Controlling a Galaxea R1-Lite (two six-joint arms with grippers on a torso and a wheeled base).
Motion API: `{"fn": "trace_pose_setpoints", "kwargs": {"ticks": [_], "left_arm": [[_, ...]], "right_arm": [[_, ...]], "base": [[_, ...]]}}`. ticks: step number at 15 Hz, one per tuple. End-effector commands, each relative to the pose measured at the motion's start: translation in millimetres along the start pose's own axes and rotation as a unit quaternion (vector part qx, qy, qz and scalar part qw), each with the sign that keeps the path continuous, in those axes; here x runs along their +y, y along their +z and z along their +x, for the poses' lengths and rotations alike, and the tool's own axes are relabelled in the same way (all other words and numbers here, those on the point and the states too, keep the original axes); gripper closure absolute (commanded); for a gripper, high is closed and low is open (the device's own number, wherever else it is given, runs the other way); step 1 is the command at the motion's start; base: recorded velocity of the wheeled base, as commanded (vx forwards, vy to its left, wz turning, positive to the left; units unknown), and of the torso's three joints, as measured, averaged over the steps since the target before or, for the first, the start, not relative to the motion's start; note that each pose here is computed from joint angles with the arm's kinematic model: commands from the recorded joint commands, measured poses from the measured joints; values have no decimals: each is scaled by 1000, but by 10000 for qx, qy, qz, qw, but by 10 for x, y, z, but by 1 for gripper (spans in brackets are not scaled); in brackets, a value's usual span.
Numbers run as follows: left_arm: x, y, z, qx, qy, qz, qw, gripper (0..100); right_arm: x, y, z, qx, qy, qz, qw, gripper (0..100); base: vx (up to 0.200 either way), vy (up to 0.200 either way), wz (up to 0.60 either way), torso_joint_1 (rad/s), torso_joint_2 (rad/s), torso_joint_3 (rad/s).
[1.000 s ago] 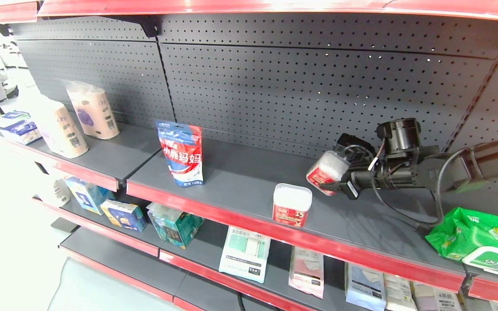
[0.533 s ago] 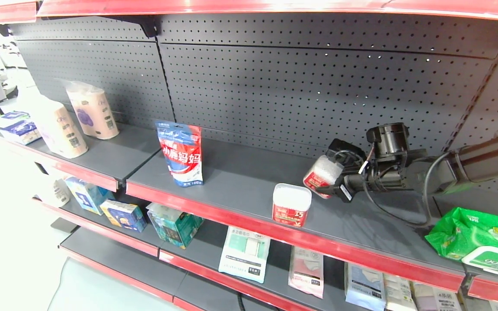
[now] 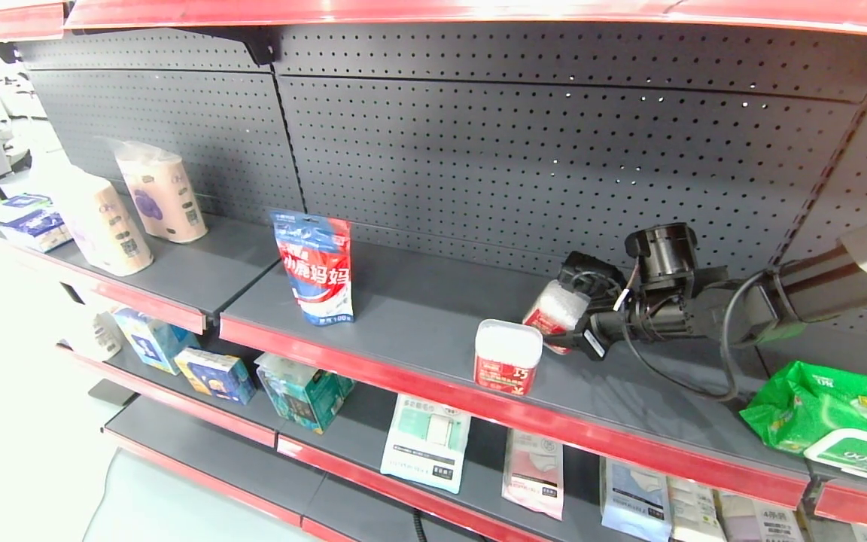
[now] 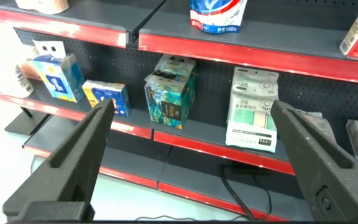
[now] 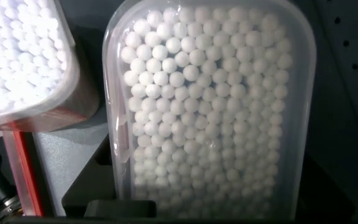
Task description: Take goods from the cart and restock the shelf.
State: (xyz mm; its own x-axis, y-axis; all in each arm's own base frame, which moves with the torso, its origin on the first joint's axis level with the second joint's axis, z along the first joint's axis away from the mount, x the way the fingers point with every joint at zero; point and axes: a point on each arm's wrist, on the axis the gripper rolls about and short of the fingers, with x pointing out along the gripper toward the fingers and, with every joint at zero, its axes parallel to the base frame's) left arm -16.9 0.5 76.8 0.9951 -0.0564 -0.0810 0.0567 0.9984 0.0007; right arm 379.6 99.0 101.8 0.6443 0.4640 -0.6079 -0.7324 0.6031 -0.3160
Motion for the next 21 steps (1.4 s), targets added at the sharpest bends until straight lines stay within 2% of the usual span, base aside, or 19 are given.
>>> {"fn": "trace_pose_setpoints", "kwargs": {"ticks": [1,4,5,11,21], "left_arm": [[0,-1,1,9,-1,-1,10000,0],[0,-1,1,9,-1,-1,10000,0],[0,-1,1,9,-1,-1,10000,0],[0,-1,1,9,-1,-1,10000,0],[0,-1,1,9,-1,-1,10000,0]], "right_arm": [[1,-2,39,6,18,-7,10000,100],[4,-11,49,14,44,0,10000,100],[6,-13,49,18,38,0,10000,0],[-20,-7,18,3,-23,13,10000,0],[-116,-137,-152,423,-599,278,9969,0]], "base": [[0,0,0,0,0,0],[0,0,0,0,0,0],[0,0,0,0,0,0],[0,0,0,0,0,0],[0,0,0,0,0,0]]}}
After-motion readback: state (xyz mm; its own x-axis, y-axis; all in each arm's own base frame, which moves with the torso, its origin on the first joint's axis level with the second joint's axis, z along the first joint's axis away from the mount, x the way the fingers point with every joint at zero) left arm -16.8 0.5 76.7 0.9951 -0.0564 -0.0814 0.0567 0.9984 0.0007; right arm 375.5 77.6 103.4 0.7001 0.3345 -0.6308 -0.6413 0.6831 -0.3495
